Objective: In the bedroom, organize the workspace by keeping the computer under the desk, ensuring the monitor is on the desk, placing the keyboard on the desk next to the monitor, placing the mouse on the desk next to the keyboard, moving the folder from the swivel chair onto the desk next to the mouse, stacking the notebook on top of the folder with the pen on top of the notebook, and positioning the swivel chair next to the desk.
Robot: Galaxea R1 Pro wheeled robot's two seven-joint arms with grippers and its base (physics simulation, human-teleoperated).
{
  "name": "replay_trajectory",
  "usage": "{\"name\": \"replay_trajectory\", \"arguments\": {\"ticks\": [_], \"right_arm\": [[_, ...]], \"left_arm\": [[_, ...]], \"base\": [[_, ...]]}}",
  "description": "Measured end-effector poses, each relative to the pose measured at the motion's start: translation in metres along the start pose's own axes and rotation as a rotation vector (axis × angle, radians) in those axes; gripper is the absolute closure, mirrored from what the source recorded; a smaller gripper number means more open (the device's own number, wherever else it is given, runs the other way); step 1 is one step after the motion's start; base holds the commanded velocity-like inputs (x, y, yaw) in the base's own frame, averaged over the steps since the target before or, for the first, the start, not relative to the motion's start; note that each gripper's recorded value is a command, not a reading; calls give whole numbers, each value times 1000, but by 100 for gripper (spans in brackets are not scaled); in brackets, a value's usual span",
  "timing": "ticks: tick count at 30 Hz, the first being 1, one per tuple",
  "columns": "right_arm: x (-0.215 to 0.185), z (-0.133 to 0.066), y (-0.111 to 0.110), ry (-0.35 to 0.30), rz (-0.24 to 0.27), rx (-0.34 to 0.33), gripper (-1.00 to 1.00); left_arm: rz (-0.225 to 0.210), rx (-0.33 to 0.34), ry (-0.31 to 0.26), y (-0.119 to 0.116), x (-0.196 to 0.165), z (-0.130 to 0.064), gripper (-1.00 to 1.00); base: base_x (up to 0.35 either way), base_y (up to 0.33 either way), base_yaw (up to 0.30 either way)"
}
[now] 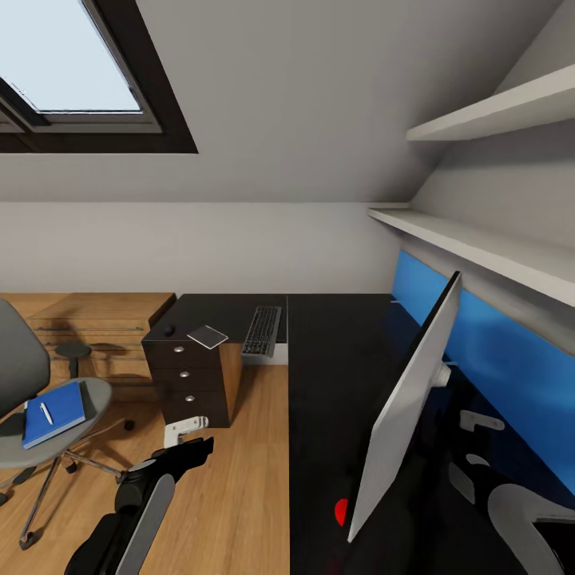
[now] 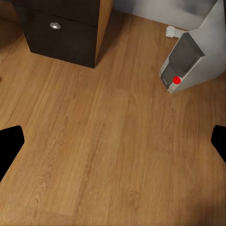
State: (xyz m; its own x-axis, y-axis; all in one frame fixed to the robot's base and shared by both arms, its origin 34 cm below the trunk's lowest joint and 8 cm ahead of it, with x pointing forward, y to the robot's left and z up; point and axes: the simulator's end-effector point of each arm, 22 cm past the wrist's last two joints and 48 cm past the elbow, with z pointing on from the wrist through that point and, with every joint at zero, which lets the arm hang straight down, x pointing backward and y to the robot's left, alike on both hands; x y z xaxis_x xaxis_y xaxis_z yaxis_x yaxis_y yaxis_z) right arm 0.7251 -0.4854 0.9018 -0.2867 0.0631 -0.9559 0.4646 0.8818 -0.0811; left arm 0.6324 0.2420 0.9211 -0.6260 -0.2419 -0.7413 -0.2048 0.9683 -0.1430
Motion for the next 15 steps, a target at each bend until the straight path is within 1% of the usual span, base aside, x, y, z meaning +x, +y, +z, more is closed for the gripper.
{"name": "replay_trajectory", "arguments": {"ticks": [4, 6, 9, 15], "right_arm": [[0, 0, 0, 0, 0, 0, 100], [0, -1, 4, 0, 0, -5, 100], [3, -4, 17, 4, 5, -15, 100], [3, -6, 23, 4, 11, -21, 100]], "left_arm": [[0, 0, 0, 0, 0, 0, -100], [0, 0, -1, 0, 0, 0, -100], [0, 0, -1, 0, 0, 0, -100], [0, 0, 0, 0, 0, 0, -100]], "base": [[0, -18, 0], [0, -141, 0], [0, -138, 0], [0, -28, 0]]}}
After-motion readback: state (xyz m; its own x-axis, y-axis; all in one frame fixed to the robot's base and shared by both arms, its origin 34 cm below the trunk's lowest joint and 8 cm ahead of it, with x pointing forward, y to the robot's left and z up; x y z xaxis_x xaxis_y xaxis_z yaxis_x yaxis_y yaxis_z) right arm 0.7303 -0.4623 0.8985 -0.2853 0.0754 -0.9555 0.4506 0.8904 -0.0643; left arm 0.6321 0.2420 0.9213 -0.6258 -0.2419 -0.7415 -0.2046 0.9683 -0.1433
